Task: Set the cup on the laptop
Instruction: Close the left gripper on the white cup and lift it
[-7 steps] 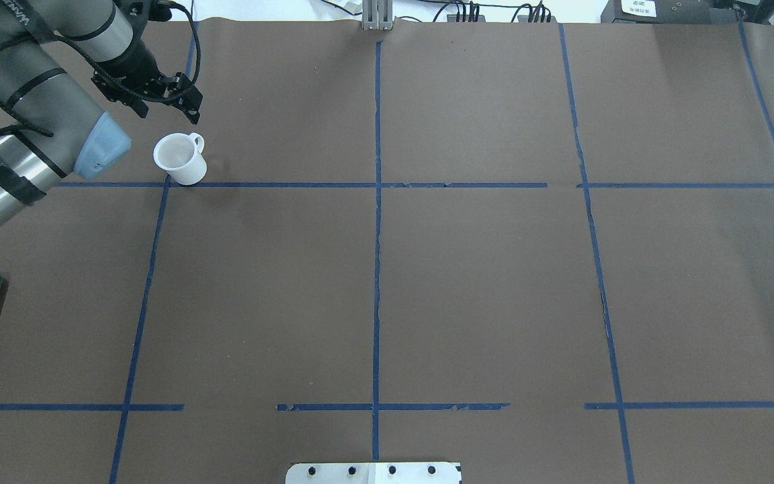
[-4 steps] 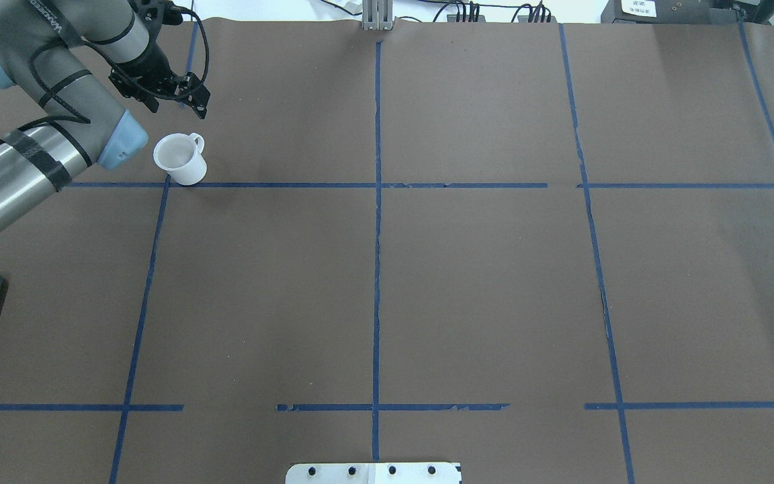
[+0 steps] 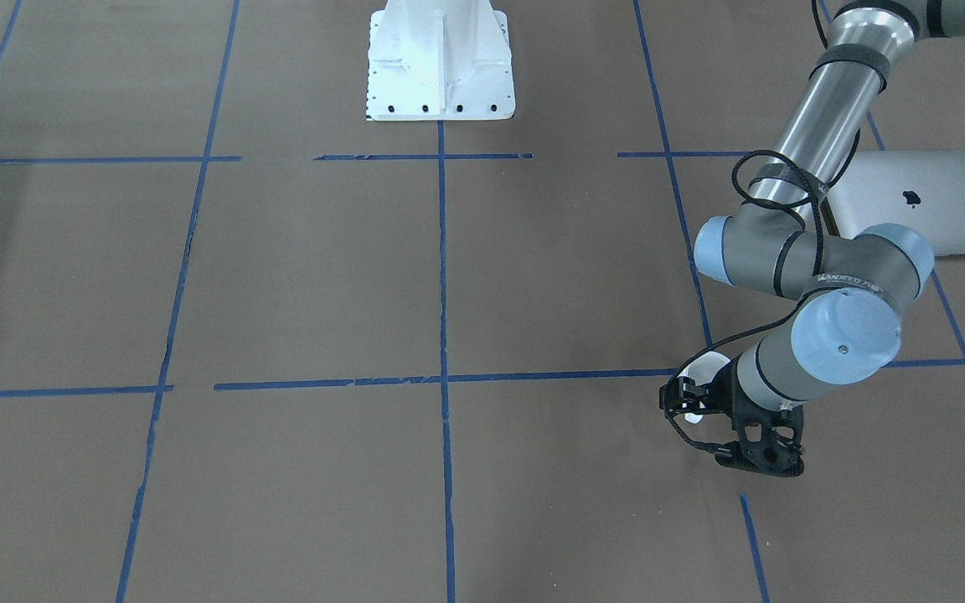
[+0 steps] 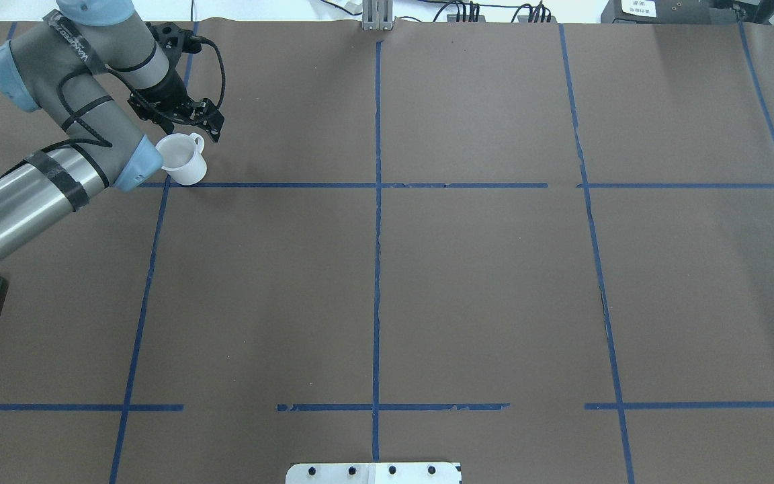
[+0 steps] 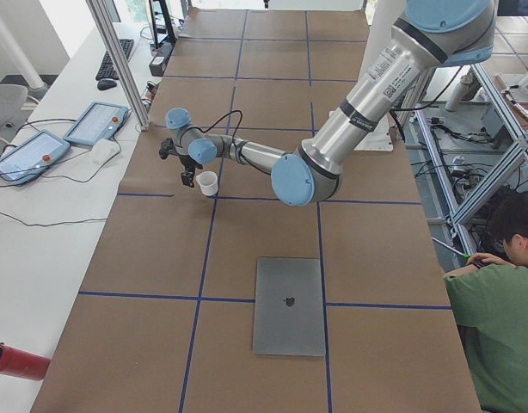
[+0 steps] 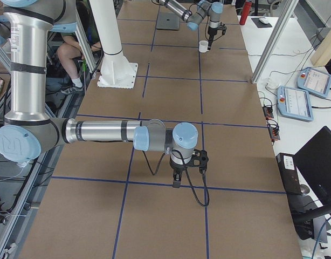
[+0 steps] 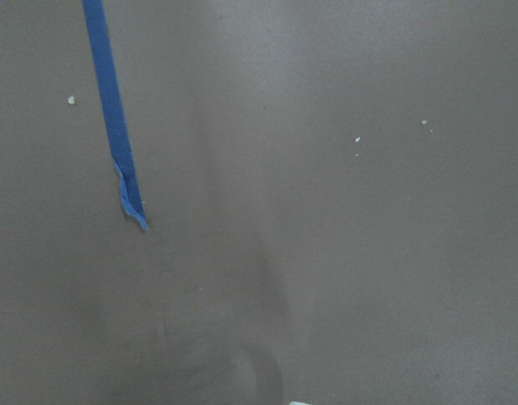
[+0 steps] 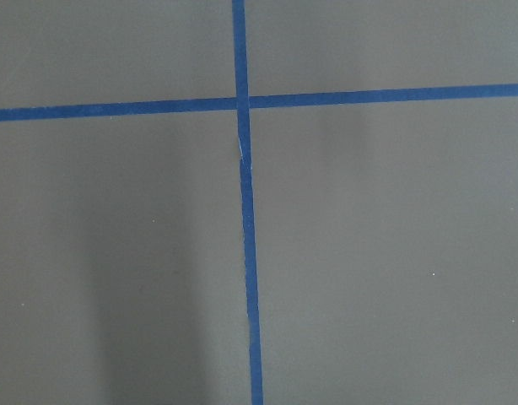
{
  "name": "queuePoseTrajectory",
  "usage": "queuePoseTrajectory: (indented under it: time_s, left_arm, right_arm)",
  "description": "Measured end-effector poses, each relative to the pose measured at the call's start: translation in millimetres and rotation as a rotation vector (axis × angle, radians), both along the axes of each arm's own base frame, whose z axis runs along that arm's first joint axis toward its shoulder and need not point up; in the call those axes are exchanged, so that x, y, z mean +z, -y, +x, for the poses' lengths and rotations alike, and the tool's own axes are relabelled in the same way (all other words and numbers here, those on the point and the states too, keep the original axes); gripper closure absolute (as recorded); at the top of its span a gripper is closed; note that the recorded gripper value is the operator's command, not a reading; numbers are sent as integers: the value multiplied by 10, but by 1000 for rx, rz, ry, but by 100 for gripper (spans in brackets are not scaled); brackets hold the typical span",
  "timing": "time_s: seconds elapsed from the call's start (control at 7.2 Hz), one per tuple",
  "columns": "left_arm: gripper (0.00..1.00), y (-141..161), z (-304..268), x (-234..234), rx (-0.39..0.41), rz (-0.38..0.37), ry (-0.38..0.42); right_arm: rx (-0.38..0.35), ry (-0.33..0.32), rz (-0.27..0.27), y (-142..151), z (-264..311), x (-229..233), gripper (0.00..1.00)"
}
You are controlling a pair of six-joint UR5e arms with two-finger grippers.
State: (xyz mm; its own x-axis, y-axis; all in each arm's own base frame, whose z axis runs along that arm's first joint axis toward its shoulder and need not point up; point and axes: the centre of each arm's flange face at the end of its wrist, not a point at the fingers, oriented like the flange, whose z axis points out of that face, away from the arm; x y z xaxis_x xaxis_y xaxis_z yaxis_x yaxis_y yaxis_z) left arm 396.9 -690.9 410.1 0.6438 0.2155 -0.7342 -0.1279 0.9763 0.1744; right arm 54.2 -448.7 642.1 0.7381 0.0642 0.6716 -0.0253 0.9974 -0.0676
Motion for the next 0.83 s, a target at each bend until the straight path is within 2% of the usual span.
queuePoseTrajectory:
  time_s: [0.42,0.56,0.83]
  left_arm:
    - [74,-4,43,61,-17,-2,14]
    - [100,-4,46,61,-18,-2,15]
    - [100,4,52,26,-19,0,13]
  right_arm:
    - [0,0,0,0,0,0,0]
    - [0,0,0,0,0,0,0]
    - [0,0,0,0,0,0,0]
